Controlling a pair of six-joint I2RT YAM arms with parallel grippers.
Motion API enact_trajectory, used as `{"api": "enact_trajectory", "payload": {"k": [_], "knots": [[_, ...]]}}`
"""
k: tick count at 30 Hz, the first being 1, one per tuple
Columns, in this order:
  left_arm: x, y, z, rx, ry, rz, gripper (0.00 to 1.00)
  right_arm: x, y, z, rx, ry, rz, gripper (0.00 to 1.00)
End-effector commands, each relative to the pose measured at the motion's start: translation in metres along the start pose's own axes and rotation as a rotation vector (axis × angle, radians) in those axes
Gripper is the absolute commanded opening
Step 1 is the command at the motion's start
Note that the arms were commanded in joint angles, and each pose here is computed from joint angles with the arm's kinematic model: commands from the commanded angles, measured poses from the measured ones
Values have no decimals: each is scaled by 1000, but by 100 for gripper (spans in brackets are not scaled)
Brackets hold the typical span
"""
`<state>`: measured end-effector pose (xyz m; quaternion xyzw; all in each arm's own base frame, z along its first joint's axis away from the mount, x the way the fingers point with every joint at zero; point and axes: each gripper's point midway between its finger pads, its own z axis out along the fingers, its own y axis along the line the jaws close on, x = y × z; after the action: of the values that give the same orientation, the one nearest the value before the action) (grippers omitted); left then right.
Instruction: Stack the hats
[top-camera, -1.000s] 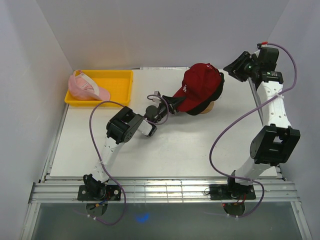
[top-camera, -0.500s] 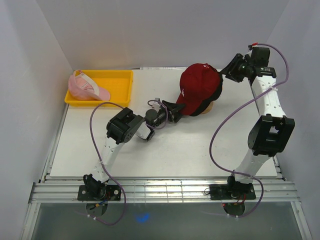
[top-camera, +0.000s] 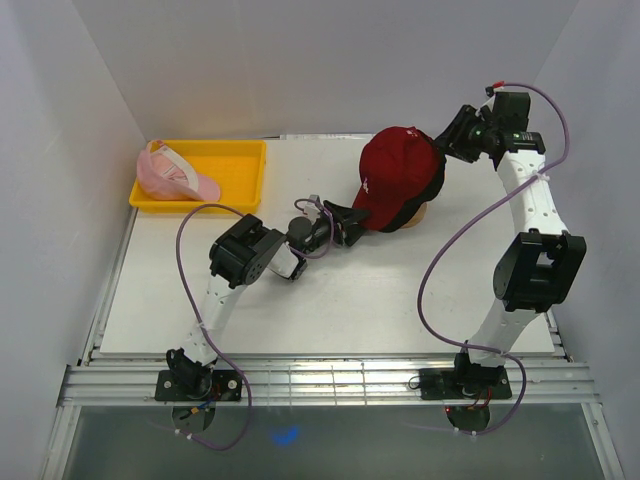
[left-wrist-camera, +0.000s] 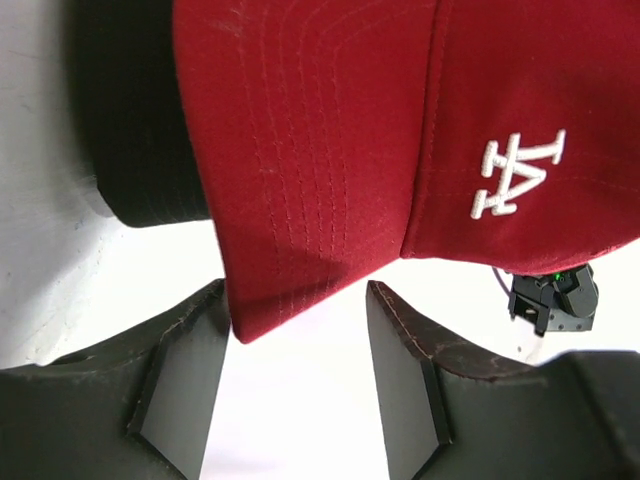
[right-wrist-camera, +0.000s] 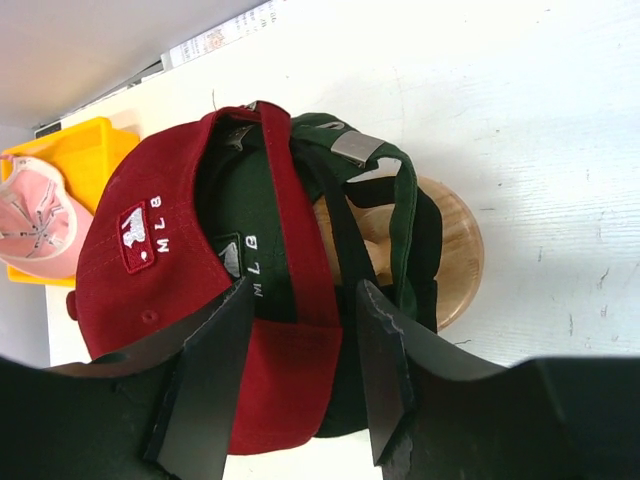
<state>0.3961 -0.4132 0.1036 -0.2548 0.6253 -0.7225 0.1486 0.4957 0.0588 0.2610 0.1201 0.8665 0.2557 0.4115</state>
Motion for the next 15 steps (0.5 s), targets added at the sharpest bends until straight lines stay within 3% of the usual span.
{"api": "enact_trajectory", "payload": {"k": [1,15], "knots": [[20,-75,-2,201,72,107,65,-24,17,-20,-27,-84,-66,52],[18,-70,0,161,76,113,56,-6,3,-15,13,-46,-33,51]]}}
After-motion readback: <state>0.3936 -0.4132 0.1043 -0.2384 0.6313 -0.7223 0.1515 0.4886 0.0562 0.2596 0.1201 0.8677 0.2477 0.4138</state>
